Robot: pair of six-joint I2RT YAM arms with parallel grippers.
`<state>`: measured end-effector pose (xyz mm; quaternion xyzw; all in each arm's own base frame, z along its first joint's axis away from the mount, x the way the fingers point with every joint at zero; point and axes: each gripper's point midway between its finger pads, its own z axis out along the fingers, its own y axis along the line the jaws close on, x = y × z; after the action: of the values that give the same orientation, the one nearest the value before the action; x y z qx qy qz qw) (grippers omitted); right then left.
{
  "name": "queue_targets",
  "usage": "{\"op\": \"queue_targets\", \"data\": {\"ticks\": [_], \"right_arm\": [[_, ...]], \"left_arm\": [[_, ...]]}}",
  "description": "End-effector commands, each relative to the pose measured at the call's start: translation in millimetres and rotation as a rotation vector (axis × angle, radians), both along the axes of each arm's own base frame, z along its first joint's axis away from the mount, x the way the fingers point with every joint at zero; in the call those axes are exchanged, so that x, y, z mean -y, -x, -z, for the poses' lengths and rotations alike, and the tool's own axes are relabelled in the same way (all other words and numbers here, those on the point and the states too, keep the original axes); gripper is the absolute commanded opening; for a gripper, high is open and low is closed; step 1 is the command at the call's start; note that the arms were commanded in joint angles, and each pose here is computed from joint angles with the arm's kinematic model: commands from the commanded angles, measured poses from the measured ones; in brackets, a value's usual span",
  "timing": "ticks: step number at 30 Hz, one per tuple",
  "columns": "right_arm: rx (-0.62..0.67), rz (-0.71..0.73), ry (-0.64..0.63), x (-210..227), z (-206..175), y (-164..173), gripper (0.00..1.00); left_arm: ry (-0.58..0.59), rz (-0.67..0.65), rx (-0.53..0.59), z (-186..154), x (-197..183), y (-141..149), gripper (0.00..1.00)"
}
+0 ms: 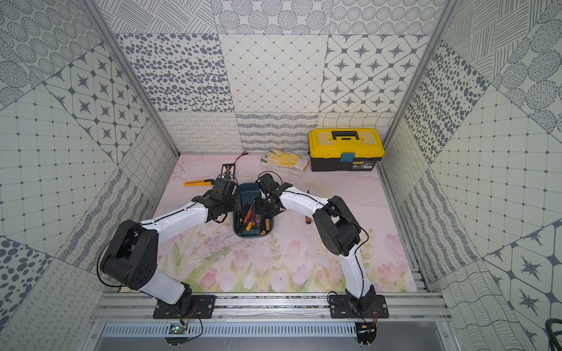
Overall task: Take out the screwdriver from the storage box
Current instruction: Pick up the screwdriver from the storage box.
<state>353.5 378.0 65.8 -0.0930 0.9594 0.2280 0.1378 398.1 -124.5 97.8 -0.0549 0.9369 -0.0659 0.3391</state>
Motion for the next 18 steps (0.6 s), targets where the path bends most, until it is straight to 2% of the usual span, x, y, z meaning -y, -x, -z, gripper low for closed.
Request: {"op": "queue_targets", "data": {"ticks": [1,4,7,8,15,17,18], "right_arm": [[-0.03,-0.005,0.095,7.3,22.9,4.6,0.34],[-0.035,-0.018,0.131,10.2,26.8,5.4,0.31],[-0.038,-0.04,0.15,11.2,29.7,8.5,0.11],[-0.041,-0.042,0.15,11.3,30.0,9.3,0.1],[-0.044,-0.053,0.139,7.7,28.4,10.9,0.27],[-0.045,-0.058,0.136,7.3,28.0,11.5,0.28],[-0.044,-0.06,0.136,7.2,27.6,11.6,0.23]], "left_arm": [[0.085,0.007,0.128,-28.0,13.8,-21.2,0.0],[0.081,0.01,0.129,-29.4,13.8,-21.9,0.0],[0.07,0.007,0.127,-28.8,12.0,-21.4,0.0],[0.067,0.004,0.127,-29.2,11.4,-21.6,0.0],[0.058,-0.001,0.13,-30.0,9.7,-22.7,0.0],[0.041,-0.009,0.125,-29.6,7.0,-22.6,0.0],[0.034,-0.014,0.125,-30.0,5.6,-22.6,0.0]]}}
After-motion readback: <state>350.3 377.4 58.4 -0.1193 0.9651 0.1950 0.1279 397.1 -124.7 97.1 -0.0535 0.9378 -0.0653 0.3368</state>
